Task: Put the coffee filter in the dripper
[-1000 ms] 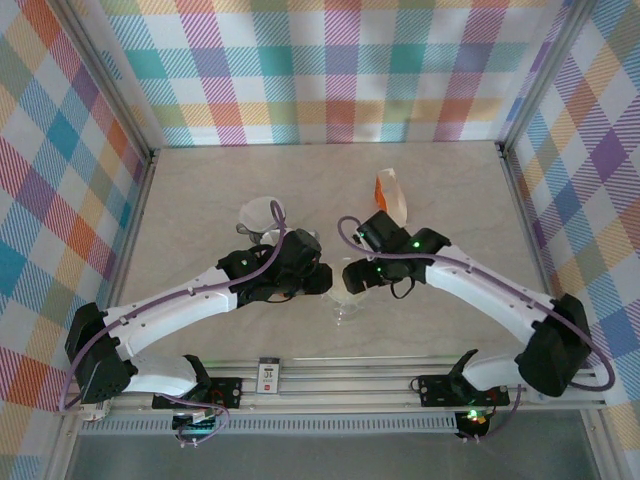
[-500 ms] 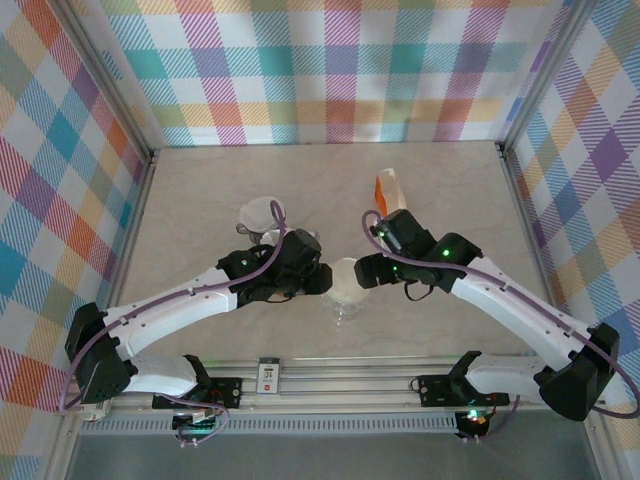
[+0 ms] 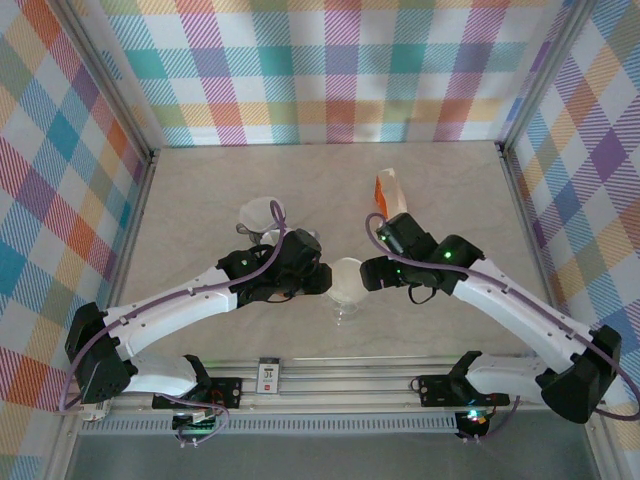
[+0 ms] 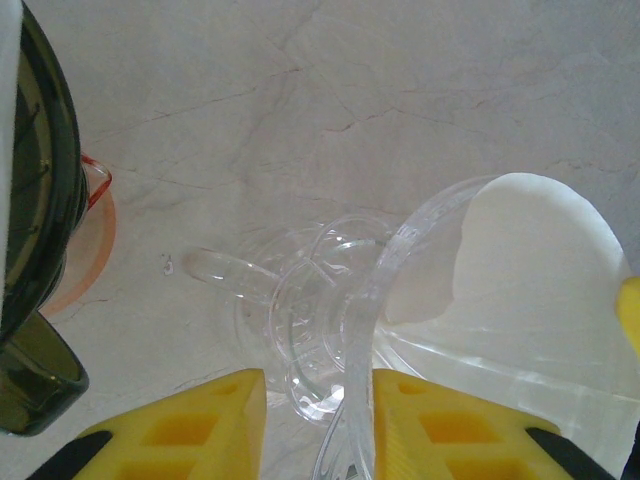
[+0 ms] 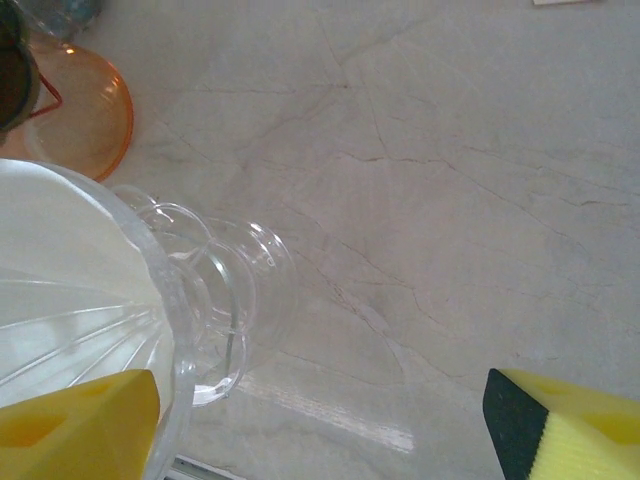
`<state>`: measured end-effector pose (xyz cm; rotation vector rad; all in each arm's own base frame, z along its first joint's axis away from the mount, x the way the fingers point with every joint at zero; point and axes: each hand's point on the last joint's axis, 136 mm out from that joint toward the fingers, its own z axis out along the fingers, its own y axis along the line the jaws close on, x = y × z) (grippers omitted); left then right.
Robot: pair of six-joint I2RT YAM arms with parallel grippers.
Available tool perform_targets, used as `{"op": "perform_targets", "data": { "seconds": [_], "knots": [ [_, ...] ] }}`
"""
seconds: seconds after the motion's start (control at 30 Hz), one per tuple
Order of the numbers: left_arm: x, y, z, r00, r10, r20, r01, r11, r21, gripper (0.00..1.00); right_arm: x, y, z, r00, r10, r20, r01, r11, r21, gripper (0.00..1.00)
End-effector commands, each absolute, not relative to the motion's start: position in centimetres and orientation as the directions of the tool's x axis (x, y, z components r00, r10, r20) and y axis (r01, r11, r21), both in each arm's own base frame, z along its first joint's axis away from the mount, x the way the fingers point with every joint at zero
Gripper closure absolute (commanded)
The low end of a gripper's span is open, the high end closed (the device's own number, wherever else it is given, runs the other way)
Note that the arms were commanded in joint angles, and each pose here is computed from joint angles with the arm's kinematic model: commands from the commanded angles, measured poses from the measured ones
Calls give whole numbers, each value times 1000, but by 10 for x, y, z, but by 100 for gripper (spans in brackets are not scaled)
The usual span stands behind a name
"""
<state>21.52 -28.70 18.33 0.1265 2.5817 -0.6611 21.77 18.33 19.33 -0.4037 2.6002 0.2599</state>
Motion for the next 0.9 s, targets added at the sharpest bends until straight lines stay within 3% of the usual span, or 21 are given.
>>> {"op": "perform_targets", "data": {
  "seconds": [0.0, 0.47, 0.7, 0.87],
  "knots": [
    [211, -280, 180, -888, -22, -459, 190, 892, -411, 65, 222, 177, 219, -792, -194, -579, -319, 940, 121, 14],
    [212, -285, 199, -873, -44, -485, 210, 864, -457, 50, 210, 150, 213, -789, -122, -603, -239, 964, 117, 14],
    [210, -284, 195, -879, -40, -475, 208, 865, -457, 52, 202, 188, 208, -802, -175, -571, -369, 896, 245, 14],
    [209, -284, 189, -884, -35, -467, 203, 870, -449, 56, 209, 209, 208, -798, -238, -554, -427, 872, 240, 13]
  ]
}}
